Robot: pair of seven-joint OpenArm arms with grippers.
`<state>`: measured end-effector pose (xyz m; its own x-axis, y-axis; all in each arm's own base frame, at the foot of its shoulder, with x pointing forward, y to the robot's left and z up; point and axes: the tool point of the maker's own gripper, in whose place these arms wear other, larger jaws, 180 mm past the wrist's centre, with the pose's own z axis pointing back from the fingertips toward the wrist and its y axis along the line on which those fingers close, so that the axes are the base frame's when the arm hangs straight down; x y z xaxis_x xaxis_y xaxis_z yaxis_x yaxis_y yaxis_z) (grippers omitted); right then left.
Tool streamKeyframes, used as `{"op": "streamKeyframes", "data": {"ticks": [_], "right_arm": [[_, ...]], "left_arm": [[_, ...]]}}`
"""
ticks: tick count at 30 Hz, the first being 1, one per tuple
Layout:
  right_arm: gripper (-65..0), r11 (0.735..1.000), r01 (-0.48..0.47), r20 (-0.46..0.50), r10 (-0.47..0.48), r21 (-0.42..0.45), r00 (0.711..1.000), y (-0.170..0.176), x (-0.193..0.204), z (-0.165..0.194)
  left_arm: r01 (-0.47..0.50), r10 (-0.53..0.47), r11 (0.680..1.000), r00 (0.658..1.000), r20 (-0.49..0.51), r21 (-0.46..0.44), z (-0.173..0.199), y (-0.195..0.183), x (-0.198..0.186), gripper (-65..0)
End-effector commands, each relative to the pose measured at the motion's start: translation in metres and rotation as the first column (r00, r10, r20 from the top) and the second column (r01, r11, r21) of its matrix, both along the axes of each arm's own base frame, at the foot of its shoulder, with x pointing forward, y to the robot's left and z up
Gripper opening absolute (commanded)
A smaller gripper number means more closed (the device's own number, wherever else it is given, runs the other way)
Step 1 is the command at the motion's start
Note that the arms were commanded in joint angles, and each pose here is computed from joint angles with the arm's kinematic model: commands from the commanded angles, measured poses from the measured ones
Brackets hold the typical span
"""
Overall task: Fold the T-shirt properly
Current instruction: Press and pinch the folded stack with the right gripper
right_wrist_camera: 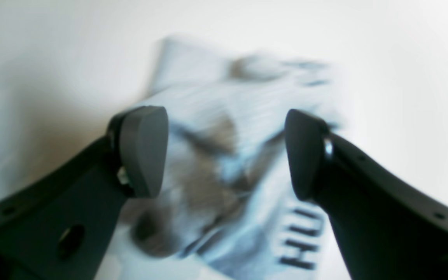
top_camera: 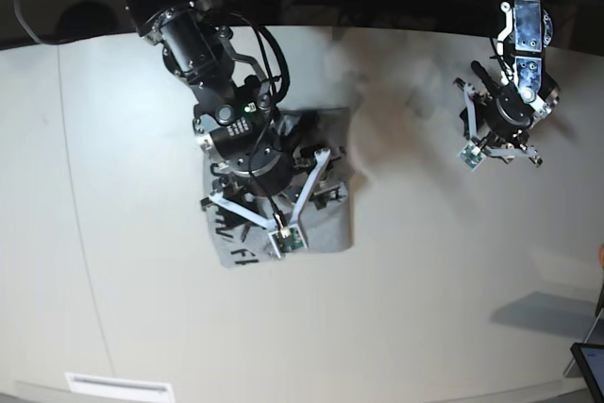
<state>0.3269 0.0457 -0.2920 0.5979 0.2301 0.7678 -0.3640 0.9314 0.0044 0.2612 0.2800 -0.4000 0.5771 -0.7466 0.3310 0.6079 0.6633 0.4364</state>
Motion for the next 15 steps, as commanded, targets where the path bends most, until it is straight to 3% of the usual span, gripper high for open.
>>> {"op": "streamKeyframes", "data": {"ticks": [1, 15], "right_arm": [[-20.2, 1.000, 0.015, 0.070, -0.016, 0.016, 0.997, -0.001, 0.012, 0.019], [-20.2, 0.999, 0.015, 0.026, -0.014, -0.038, 1.000, -0.001, 0.021, -0.019]], "left_arm": [[0.002, -0.001, 0.999, 1.000, -0.025, 0.033, -0.001, 0.007, -0.004, -41.7], [0.003, -0.002, 0.999, 1.000, -0.031, 0.032, -0.002, 0.007, -0.006, -41.7]]}}
